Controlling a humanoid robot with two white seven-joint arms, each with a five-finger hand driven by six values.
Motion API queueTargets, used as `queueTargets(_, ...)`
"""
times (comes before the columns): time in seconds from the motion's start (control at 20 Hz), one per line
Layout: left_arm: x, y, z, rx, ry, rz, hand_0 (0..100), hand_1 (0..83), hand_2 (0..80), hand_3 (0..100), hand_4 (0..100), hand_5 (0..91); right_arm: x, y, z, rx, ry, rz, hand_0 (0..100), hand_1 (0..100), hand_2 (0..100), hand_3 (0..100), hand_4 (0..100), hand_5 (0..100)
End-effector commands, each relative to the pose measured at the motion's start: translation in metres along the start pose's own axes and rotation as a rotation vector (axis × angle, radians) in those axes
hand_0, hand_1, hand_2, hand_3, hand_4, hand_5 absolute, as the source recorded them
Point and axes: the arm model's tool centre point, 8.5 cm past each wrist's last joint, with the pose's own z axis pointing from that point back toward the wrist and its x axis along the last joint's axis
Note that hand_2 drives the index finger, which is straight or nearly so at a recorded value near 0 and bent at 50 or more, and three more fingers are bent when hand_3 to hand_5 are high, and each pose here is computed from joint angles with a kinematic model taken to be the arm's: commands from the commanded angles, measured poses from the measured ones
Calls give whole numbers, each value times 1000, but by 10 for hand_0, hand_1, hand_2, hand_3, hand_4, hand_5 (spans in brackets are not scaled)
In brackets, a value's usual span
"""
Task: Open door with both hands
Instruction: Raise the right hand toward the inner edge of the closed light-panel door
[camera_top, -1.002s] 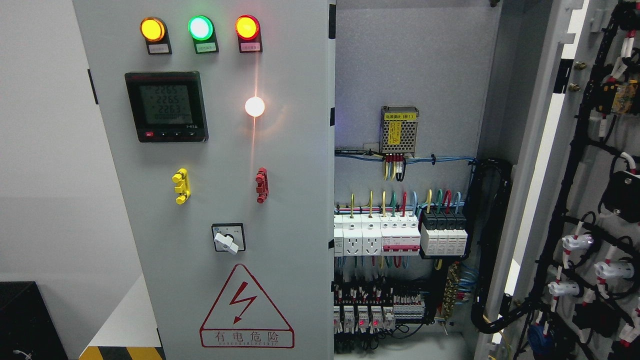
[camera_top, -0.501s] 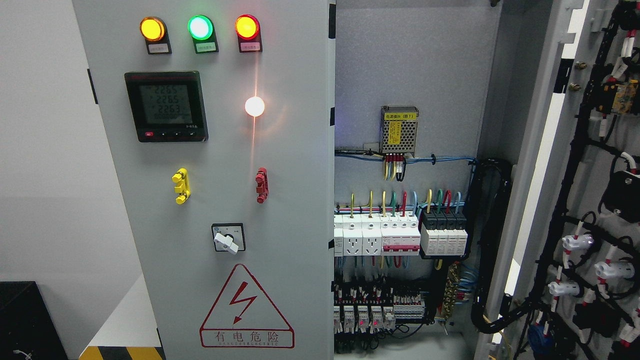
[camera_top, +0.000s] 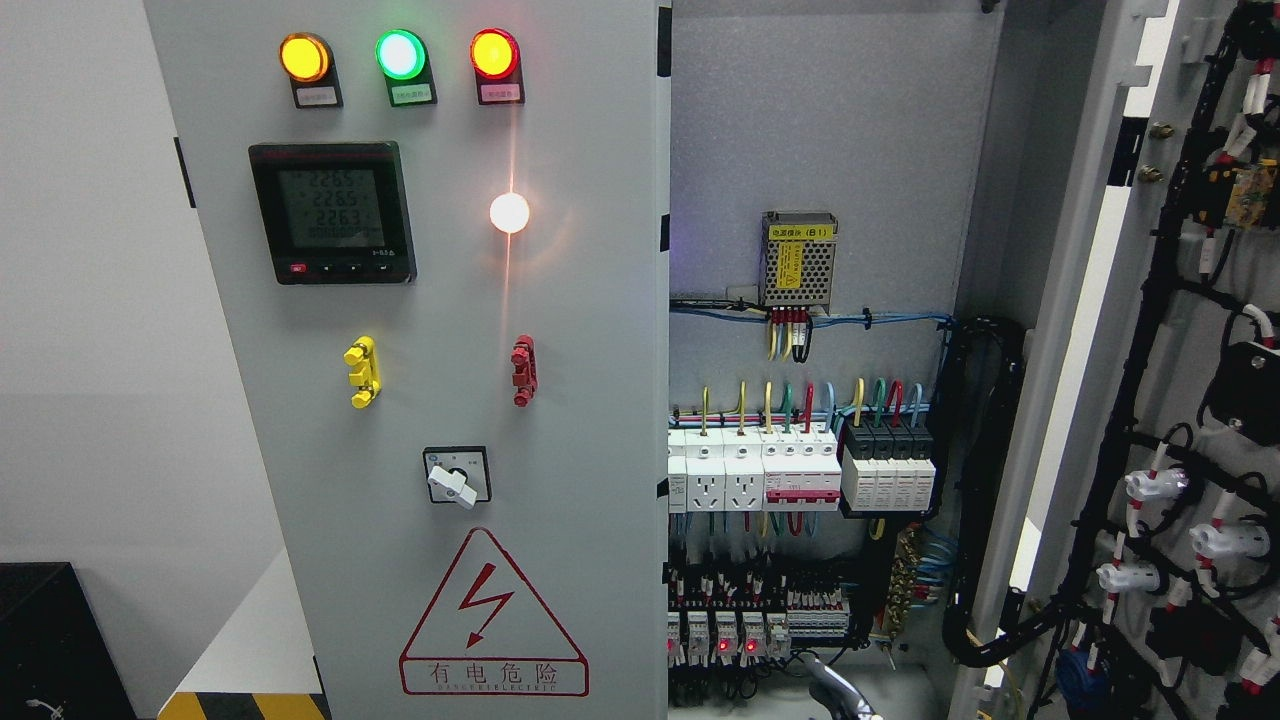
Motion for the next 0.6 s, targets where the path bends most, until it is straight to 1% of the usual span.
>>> queueTargets(0.0, 0, 0, 0, 3, 4, 21, 0, 0, 0, 0, 0, 0, 14, -2, -36, 34, -61, 19, 191, 0, 0, 0, 0, 0)
queueTargets(0.15, 0, 0, 0, 3, 4, 21, 0, 0, 0, 0, 0, 0, 13, -3, -49, 42, -19, 13, 190, 0, 0, 0, 0, 0)
queueTargets(0.25, 0, 0, 0, 3, 4, 21, 0, 0, 0, 0, 0, 0, 14, 5, -63, 68, -1, -2, 190, 0, 0, 0, 0, 0)
queueTargets(0.45, 0, 0, 0, 3, 4, 21, 0, 0, 0, 0, 0, 0, 16, 8, -85, 80, -3, -10, 190, 0, 0, 0, 0, 0)
queueTargets(0.55, 0, 0, 0, 3, 4, 21, 0, 0, 0, 0, 0, 0, 15, 4, -98, 83, 0, -2, 190, 0, 0, 0, 0, 0)
